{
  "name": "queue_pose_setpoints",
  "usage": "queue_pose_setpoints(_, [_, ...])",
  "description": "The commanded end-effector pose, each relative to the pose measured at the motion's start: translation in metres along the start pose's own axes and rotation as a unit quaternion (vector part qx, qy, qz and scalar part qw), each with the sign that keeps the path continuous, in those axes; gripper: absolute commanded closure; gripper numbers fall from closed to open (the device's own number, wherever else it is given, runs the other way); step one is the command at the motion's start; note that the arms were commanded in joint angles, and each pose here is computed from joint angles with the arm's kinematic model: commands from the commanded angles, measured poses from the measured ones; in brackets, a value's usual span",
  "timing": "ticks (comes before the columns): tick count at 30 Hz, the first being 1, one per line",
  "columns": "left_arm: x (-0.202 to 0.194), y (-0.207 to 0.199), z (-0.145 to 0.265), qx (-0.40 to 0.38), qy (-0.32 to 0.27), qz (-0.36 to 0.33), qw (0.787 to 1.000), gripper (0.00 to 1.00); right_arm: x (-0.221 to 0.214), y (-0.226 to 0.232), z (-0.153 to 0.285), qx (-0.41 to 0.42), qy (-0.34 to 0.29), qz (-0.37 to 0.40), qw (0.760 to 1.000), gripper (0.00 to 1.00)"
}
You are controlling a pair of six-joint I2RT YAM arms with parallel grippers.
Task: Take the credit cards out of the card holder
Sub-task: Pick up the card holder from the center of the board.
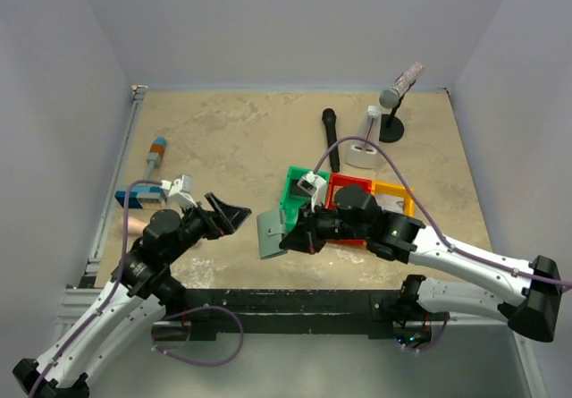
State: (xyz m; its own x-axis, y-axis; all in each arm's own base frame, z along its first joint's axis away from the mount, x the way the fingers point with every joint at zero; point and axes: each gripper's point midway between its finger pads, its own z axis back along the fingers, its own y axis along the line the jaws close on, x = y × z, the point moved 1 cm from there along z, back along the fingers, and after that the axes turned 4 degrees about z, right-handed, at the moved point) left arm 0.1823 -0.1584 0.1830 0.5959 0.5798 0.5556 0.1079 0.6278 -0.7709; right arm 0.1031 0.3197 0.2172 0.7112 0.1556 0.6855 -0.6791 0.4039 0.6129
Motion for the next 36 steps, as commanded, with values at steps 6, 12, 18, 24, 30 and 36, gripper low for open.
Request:
queue_pose_setpoints(6, [0.000, -0.094, 0.031, -0.299, -0.003, -0.039, 0.953, 0.00, 0.018, 0.037, 0.035, 0.059, -0.028, 0.058, 0.996, 1.00])
queue_pose_setpoints(12, [-0.012, -0.095, 0.024, -0.316, 0.030, -0.030, 0.948, 0.00, 0.023, 0.043, 0.042, 0.069, -0.037, 0.071, 0.994, 1.00])
queue_pose_setpoints(18, [-0.023, -0.095, 0.017, -0.324, 0.065, -0.023, 0.943, 0.00, 0.031, 0.053, 0.046, 0.084, -0.048, 0.077, 0.992, 1.00])
queue_pose_setpoints(24, [-0.029, -0.092, 0.015, -0.329, 0.076, -0.016, 0.941, 0.00, 0.036, 0.059, 0.050, 0.090, -0.056, 0.081, 0.991, 1.00])
queue_pose_setpoints(30, [-0.034, -0.093, 0.016, -0.343, 0.088, -0.009, 0.935, 0.00, 0.037, 0.061, 0.048, 0.097, -0.057, 0.081, 0.990, 1.00])
queue_pose_setpoints(36, [-0.032, -0.103, 0.022, -0.370, 0.088, -0.012, 0.925, 0.07, 0.034, 0.058, 0.044, 0.097, -0.051, 0.078, 0.991, 1.00])
